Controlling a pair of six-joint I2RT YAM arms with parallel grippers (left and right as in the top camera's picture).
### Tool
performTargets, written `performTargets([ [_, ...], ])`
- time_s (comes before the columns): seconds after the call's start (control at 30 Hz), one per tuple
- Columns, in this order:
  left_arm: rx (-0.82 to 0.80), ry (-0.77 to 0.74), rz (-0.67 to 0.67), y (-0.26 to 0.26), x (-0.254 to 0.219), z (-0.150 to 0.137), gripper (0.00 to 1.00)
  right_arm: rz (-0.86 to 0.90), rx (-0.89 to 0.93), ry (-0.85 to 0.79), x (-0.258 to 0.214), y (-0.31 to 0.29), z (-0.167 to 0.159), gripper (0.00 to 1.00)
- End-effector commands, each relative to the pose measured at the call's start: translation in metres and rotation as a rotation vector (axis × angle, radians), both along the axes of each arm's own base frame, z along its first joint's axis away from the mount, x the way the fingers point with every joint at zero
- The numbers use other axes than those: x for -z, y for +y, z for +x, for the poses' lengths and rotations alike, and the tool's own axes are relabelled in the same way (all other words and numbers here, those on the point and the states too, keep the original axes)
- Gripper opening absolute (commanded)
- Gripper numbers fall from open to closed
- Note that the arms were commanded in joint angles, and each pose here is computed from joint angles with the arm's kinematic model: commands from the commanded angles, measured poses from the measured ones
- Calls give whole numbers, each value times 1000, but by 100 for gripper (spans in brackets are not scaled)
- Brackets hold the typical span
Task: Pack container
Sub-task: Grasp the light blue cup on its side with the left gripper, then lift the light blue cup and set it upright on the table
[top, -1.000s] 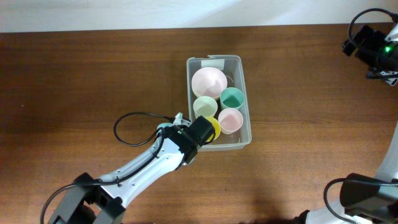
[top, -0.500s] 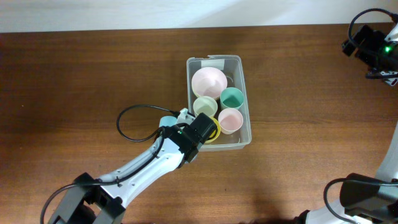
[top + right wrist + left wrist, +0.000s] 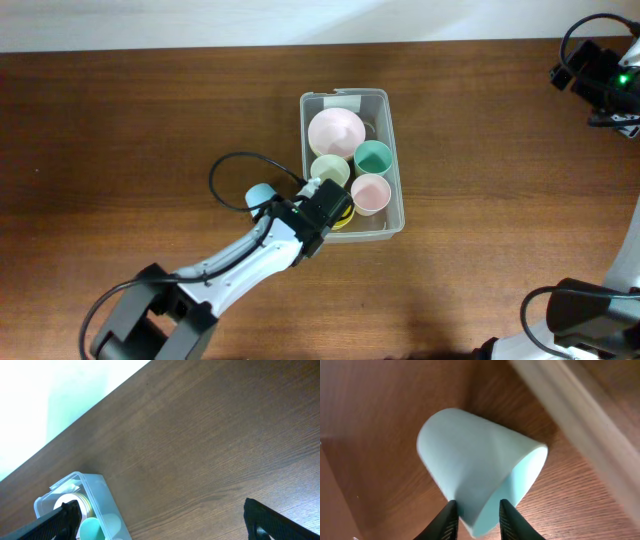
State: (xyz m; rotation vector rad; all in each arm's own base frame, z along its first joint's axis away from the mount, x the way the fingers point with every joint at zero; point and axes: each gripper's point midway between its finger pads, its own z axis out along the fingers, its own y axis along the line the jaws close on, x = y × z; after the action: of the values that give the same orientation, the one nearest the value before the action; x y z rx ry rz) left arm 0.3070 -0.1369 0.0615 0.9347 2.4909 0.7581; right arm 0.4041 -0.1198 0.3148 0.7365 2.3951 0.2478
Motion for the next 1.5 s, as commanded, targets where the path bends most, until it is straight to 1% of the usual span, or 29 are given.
performTargets([
  [0.0,43,46,26,-2,9,0,29,6,6,2,1,-1,1,99],
  [0.1,29,34,14,-2,9,3,31,7,7,2,1,-1,1,99],
  [0.2,-19,14,-10,4,9,8,32,6,6,2,1,-1,1,99],
  [0.4,-93,13,-28,22,9,15,22,6,6,2,1,-1,1,99],
  [0.63,-108,-1,-44,23,6,16,20,6,6,2,1,-1,1,99],
  [0.83,-108,-15,-53,21,5,18,13,6,6,2,1,-1,1,99],
  [1.03,-110,-45,-62,19,1,24,9,7,7,2,1,-1,1,99],
  [1.2,-114,-105,-84,18,-21,30,4,6,6,2,1,-1,1,99],
  [1.33,-115,-160,-131,16,-54,34,4,6,6,2,1,-1,1,99],
  [1.47,-120,-191,-171,16,-90,31,0,7,7,2,1,-1,1,99],
])
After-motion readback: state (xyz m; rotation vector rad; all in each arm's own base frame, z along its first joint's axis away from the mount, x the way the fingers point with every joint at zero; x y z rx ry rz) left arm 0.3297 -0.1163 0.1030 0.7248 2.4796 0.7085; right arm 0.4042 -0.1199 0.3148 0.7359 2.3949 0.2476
